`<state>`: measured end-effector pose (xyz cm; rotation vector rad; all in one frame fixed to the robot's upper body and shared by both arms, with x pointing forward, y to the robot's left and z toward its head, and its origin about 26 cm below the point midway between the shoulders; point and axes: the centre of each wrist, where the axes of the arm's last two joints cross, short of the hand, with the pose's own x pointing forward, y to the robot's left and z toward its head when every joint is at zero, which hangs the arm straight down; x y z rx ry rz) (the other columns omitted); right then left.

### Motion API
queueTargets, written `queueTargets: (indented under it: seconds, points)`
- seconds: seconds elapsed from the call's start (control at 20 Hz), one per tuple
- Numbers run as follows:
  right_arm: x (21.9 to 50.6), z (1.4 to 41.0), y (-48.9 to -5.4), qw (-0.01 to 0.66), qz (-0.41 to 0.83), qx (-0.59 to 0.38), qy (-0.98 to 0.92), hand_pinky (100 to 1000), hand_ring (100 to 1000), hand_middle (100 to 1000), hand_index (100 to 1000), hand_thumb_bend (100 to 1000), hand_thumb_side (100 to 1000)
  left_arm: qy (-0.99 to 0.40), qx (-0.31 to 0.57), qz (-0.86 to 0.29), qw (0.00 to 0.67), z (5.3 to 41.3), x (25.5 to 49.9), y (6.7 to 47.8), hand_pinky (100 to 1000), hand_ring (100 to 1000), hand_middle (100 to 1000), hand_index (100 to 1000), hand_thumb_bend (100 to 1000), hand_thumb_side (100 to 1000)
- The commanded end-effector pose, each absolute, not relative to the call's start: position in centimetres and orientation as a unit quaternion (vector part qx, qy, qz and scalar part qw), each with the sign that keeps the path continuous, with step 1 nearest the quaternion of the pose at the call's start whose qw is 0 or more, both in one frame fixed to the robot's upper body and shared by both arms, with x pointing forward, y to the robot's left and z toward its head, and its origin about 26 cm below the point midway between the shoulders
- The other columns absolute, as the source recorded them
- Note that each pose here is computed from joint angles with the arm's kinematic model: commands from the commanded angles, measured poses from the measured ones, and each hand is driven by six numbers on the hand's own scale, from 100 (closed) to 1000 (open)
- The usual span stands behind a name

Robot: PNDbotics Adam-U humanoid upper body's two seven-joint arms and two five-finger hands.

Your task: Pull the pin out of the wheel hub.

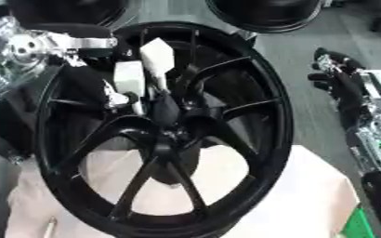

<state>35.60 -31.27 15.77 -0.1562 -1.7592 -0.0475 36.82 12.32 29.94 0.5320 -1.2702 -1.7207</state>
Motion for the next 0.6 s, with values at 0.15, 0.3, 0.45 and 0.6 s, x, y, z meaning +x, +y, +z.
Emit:
queueTargets:
  seconds: [0.15, 0.3, 0.45, 0.6]
  points:
    - [35.5, 16.3, -31.8, 0.629, -0.022, -0.074, -0.774, 815, 685, 650, 816, 200, 495, -0.476, 0.212, -0.673, 0.525, 31.5, 36.2, 12.8, 704, 658, 596, 595, 118, 299]
    - [35.5, 16.2, -31.9, 0.631, -0.022, -0.076, -0.772, 815, 684, 649, 816, 200, 497, -0.493, 0.219, -0.665, 0.516, 32.4, 35.5, 13.3, 695, 637, 560, 498, 100, 276]
    - [35.5, 16.1, -31.9, 0.632, -0.021, -0.077, -0.771, 816, 684, 649, 816, 201, 496, -0.508, 0.231, -0.659, 0.504, 33.5, 34.5, 14.0, 694, 631, 547, 460, 121, 228]
    - [35.4, 16.1, -32.1, 0.632, -0.02, -0.08, -0.771, 816, 684, 649, 816, 201, 496, -0.528, 0.249, -0.653, 0.483, 35.2, 33.1, 15.2, 692, 624, 539, 449, 141, 193]
